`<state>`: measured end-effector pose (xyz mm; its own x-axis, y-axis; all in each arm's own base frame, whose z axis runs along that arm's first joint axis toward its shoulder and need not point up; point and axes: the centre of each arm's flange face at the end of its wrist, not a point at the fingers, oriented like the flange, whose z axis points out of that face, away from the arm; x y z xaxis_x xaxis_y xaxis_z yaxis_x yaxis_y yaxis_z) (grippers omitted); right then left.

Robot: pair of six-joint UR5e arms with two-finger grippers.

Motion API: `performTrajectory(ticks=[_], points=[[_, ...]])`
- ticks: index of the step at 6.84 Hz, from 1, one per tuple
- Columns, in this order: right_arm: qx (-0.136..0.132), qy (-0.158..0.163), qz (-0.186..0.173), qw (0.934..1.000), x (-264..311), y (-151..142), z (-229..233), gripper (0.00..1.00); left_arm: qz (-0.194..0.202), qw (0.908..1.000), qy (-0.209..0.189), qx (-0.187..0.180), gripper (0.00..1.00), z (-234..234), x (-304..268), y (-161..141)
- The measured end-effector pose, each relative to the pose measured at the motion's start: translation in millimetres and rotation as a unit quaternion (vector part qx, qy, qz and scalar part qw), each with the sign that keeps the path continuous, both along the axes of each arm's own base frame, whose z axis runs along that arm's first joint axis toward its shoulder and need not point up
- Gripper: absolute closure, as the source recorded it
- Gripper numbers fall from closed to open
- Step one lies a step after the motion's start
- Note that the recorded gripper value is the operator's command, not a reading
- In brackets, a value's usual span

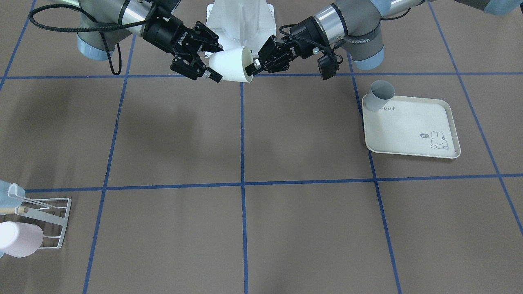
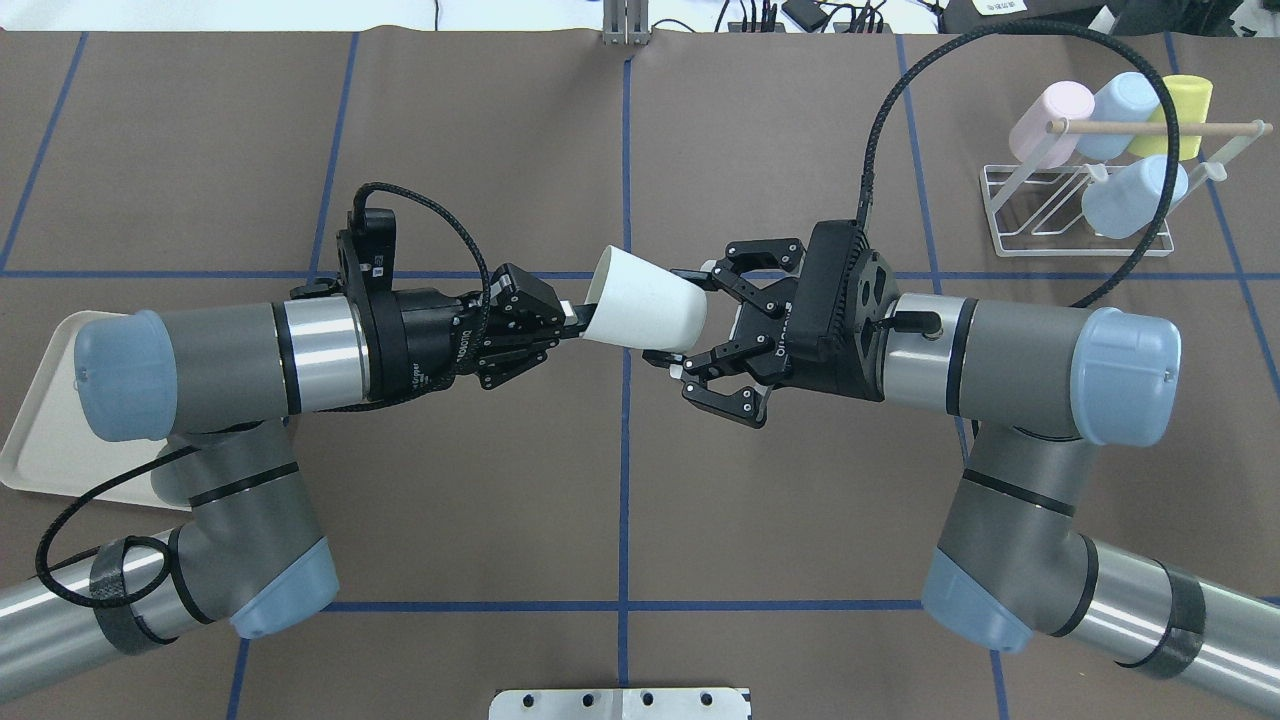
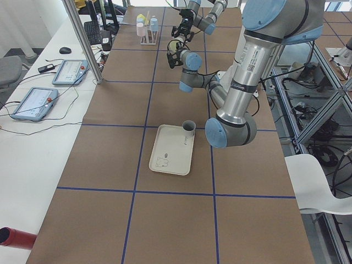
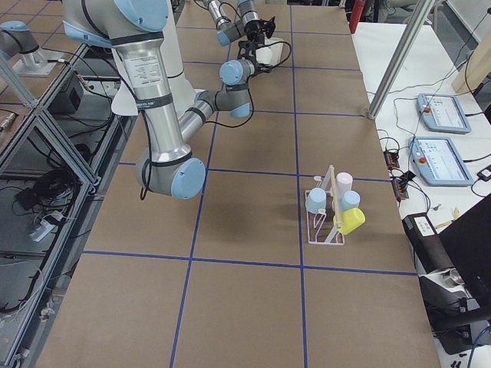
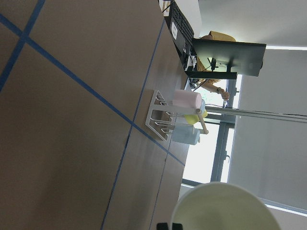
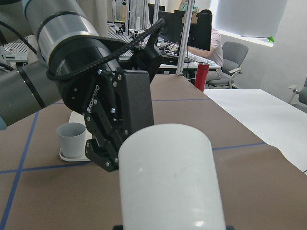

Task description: Transfer IKEA cup to right arm and place on rack

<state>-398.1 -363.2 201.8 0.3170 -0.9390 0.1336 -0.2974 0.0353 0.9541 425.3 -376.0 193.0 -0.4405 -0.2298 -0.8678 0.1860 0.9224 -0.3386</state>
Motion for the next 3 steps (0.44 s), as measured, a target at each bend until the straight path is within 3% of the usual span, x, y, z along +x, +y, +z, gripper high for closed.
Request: performTrajectory(ticks=[1, 2, 3], points=[[0.000, 0.000, 0.001, 1.0000, 0.3, -0.4, 0.4, 0.86, -0.003, 1.0000, -0.002, 0.007, 0.79, -0.5, -0.4, -0.3], [-0.001, 0.001, 0.002, 1.0000, 0.6, -0.8, 0.9, 0.86, -0.009, 0.9997, -0.006, 0.024, 0.14, -1.2, -1.5, -0.2], [-0.001, 0.002, 0.003, 1.0000, 0.8, -1.6, 1.7, 0.87, -0.015, 0.9990, -0.011, 0.040, 0.00, -1.4, -2.6, -0.1]])
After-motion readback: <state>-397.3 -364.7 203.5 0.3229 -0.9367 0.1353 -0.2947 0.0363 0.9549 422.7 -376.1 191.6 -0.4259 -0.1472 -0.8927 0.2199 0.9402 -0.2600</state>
